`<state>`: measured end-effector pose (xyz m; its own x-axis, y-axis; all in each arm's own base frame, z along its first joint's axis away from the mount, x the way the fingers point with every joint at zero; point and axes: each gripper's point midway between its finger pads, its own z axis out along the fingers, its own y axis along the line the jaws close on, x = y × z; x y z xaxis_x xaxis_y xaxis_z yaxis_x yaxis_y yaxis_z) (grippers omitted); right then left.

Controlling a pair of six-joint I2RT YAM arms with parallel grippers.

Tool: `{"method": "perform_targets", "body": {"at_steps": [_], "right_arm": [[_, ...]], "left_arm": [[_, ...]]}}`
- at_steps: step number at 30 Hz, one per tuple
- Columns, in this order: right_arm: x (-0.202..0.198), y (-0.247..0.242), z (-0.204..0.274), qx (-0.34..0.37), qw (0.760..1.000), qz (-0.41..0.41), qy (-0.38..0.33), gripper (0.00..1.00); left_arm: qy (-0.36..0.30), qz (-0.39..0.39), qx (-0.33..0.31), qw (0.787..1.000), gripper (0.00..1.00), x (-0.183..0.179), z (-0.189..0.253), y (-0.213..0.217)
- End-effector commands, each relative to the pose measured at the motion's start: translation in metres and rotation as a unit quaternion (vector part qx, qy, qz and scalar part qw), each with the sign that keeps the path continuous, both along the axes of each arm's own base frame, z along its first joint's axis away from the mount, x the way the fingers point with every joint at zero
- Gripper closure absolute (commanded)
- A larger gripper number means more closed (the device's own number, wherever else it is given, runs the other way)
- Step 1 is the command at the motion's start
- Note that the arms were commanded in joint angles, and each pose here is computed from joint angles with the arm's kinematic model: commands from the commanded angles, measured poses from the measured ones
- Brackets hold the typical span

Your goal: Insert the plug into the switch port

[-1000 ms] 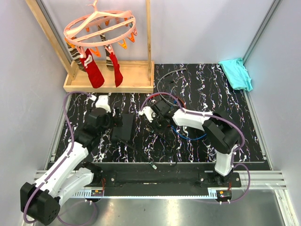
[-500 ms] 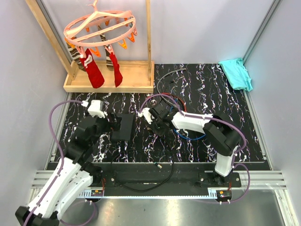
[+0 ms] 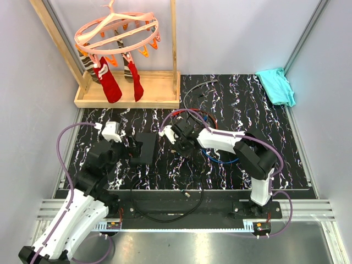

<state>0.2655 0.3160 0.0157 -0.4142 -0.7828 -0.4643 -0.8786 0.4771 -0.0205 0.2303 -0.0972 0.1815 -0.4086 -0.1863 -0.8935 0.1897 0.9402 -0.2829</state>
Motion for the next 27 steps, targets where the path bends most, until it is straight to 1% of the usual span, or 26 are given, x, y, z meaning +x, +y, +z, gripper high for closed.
{"method": "perform_targets", "body": {"at_steps": [1, 3, 5, 6, 7, 9, 11, 15, 19, 21, 23, 27], "right_arm": [[-0.009, 0.018, 0.032, 0.057, 0.998, -0.003, 0.017, 1.00], [-0.015, 0.025, 0.045, 0.086, 0.996, -0.009, 0.031, 1.00], [-0.020, 0.029, 0.061, 0.118, 0.992, -0.017, 0.033, 1.00], [-0.023, 0.033, 0.074, 0.139, 0.990, -0.012, 0.032, 1.00], [-0.027, 0.031, 0.077, 0.147, 0.988, -0.019, 0.040, 1.00], [-0.027, 0.034, 0.096, 0.181, 0.983, -0.024, 0.034, 1.00], [-0.029, 0.035, 0.104, 0.206, 0.977, -0.035, 0.041, 1.00], [-0.038, 0.042, 0.133, 0.274, 0.959, -0.040, 0.059, 1.00], [-0.040, 0.046, 0.147, 0.325, 0.941, -0.055, 0.074, 1.00], [-0.040, 0.044, 0.148, 0.337, 0.935, -0.066, 0.084, 1.00], [-0.041, 0.046, 0.154, 0.355, 0.929, -0.062, 0.090, 1.00], [-0.040, 0.046, 0.160, 0.388, 0.912, -0.070, 0.108, 1.00]], "left_arm": [[-0.005, -0.028, -0.062, 0.998, 0.01, 0.004, 0.005, -0.022], [0.007, -0.051, -0.095, 0.994, 0.01, 0.002, 0.001, -0.036], [-0.004, -0.064, -0.120, 0.991, 0.01, 0.007, 0.006, -0.046], [0.011, -0.072, -0.135, 0.988, 0.01, 0.006, -0.001, -0.052], [-0.001, -0.079, -0.147, 0.986, 0.01, 0.009, 0.004, -0.057], [0.012, -0.087, -0.161, 0.983, 0.01, 0.011, -0.002, -0.064], [0.003, -0.093, -0.174, 0.980, 0.02, 0.015, 0.002, -0.068], [-0.003, -0.116, -0.209, 0.971, 0.08, 0.017, 0.006, -0.082], [-0.009, -0.139, -0.235, 0.962, 0.13, 0.017, 0.011, -0.092], [-0.013, -0.149, -0.246, 0.958, 0.17, 0.016, 0.013, -0.097], [-0.014, -0.158, -0.253, 0.954, 0.19, 0.015, 0.014, -0.101], [0.000, -0.165, -0.254, 0.953, 0.24, 0.015, 0.008, -0.107]]}}
